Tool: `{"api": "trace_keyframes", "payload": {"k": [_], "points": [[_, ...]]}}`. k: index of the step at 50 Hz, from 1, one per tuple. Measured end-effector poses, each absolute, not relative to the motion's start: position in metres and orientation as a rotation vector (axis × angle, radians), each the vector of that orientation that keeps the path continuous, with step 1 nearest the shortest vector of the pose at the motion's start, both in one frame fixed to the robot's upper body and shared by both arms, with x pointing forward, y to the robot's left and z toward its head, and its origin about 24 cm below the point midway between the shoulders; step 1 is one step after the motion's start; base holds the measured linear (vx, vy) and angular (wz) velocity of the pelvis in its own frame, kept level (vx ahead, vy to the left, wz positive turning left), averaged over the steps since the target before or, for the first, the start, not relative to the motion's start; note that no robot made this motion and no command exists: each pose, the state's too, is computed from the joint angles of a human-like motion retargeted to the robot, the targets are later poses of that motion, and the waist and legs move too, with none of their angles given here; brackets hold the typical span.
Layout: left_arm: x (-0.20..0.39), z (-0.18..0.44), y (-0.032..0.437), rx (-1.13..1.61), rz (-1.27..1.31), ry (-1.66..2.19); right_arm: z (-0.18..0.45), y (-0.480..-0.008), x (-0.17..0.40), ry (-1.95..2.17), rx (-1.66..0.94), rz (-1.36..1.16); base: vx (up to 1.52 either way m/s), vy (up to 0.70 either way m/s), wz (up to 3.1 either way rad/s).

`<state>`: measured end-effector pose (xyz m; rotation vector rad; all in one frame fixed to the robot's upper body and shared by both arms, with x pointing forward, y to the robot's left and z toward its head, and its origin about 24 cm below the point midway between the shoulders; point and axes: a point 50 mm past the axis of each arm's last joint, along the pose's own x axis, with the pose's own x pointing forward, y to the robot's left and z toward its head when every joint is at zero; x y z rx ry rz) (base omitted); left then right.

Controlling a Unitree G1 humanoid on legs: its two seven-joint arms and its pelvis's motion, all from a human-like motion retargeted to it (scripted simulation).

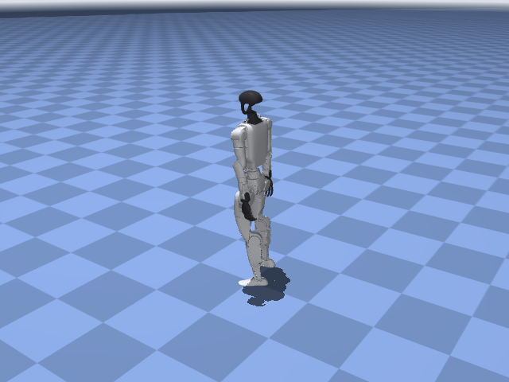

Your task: In place motions

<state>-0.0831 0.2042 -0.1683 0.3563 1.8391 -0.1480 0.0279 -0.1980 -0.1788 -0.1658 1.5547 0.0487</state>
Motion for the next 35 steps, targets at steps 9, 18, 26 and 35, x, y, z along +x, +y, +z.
{"api": "trace_keyframes", "payload": {"k": [9, 18, 26, 35], "points": [[-0.071, -0.172, 0.199, 0.324, -0.185, 1.793, -0.178, -0.203, 0.026, 1.602, -0.247, 0.091, -0.10, -0.23, -0.93], [-0.028, -0.178, 0.201, 0.422, -0.287, 1.636, -0.176, -0.208, 0.013, 1.674, -0.194, 0.030, -0.05, -0.04, -0.49], [-0.011, -0.181, 0.186, 0.405, -0.332, 1.570, -0.175, -0.211, -0.004, 1.724, -0.158, 0.002, 0.06, 0.15, 0.25], [-0.024, -0.180, 0.186, 0.434, -0.344, 1.614, -0.173, -0.215, -0.016, 1.766, -0.163, 0.019, -0.02, 0.25, 0.91]]}}
